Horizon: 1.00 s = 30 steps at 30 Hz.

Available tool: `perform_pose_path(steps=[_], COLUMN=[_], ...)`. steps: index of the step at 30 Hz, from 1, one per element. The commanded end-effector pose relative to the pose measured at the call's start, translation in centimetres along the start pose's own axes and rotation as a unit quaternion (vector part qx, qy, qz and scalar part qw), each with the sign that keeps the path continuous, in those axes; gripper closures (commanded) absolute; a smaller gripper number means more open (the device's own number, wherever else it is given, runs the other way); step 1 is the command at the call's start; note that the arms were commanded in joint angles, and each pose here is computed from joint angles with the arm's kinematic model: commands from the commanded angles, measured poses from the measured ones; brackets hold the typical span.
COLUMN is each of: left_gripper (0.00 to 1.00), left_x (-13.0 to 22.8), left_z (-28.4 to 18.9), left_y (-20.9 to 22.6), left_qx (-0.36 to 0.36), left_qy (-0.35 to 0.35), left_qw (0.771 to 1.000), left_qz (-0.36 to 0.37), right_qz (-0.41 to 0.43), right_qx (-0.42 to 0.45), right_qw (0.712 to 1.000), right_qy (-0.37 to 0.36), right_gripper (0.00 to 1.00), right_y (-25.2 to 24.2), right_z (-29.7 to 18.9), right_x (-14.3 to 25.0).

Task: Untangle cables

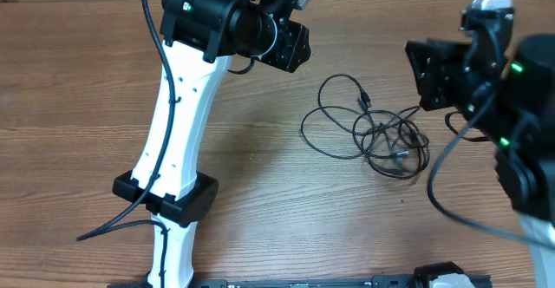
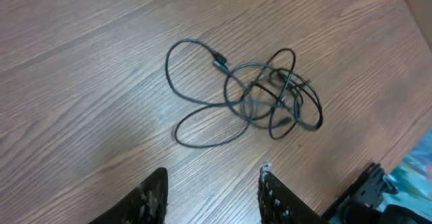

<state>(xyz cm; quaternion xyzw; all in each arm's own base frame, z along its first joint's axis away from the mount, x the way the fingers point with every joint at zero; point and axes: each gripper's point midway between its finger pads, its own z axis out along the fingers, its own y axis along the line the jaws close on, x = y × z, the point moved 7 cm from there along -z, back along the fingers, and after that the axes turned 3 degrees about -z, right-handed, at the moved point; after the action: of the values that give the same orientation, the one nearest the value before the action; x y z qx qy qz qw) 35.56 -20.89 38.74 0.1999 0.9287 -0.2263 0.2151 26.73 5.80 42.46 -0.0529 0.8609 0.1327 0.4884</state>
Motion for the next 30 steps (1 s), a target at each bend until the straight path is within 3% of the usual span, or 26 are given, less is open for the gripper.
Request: perform_pose_path(steps=[1,3,6,11,13,19,22,25,26,27,28,30], left_gripper=[0.56,0.57,0.56,0.44,0.44,0.45,0.44,0.45,0.43,0.4,0.29,0.19], left_x=[-0.2,-0.2,-0.3,-0.2,0.2,4.7,7.8,11.5,12.8,13.7,14.7,15.8], left_z=[-0.1,-0.3,-1.0,-2.6,-2.3,-1.8,-2.4,-3.8,-4.5,-4.8,-5.0,-4.7], left_y=[1.5,2.2,2.9,3.7,4.3,5.9,6.0,7.1,7.7,8.1,8.6,9.2], left_qx=[-0.066,-0.097,-0.127,-0.153,-0.177,-0.237,-0.25,-0.31,-0.331,-0.342,-0.349,-0.348], left_qy=[-0.009,-0.014,-0.027,-0.048,-0.035,0.051,0.083,0.084,0.07,0.058,0.046,0.038], left_qw=[0.998,0.995,0.99,0.984,0.98,0.963,0.954,0.922,0.9,0.881,0.858,0.841], left_qz=[-0.022,-0.028,-0.045,-0.072,-0.084,-0.118,-0.143,-0.218,-0.273,-0.321,-0.373,-0.414], right_qz=[0.007,0.014,0.02,-0.007,-0.009,-0.007,-0.008,-0.007,-0.005,-0.004,-0.003,0.001], right_qx=[0.083,0.079,0.065,-0.004,-0.005,-0.002,-0.002,0.001,0.002,0.002,0.002,0.0], right_qw=[0.993,0.983,0.965,0.932,0.923,0.914,0.915,0.91,0.906,0.904,0.901,0.897], right_qy=[0.086,0.163,0.254,0.363,0.385,0.405,0.404,0.415,0.423,0.428,0.435,0.443], right_gripper=[0.63,0.48,0.35,0.32,0.3,0.27,0.2,0.16,0.16,0.17,0.17,0.23], right_y=[-2.2,-2.6,-2.9,-2.6,-2.8,-2.9,-3.0,-3.3,-3.5,-3.6,-3.8,-4.1], right_z=[3.5,6.3,9.1,12.2,12.8,12.9,13.2,13.7,14.0,14.2,14.7,15.4], right_x=[2.2,4.3,7.1,10.6,11.5,12.2,12.5,13.8,14.8,15.5,16.8,19.1])
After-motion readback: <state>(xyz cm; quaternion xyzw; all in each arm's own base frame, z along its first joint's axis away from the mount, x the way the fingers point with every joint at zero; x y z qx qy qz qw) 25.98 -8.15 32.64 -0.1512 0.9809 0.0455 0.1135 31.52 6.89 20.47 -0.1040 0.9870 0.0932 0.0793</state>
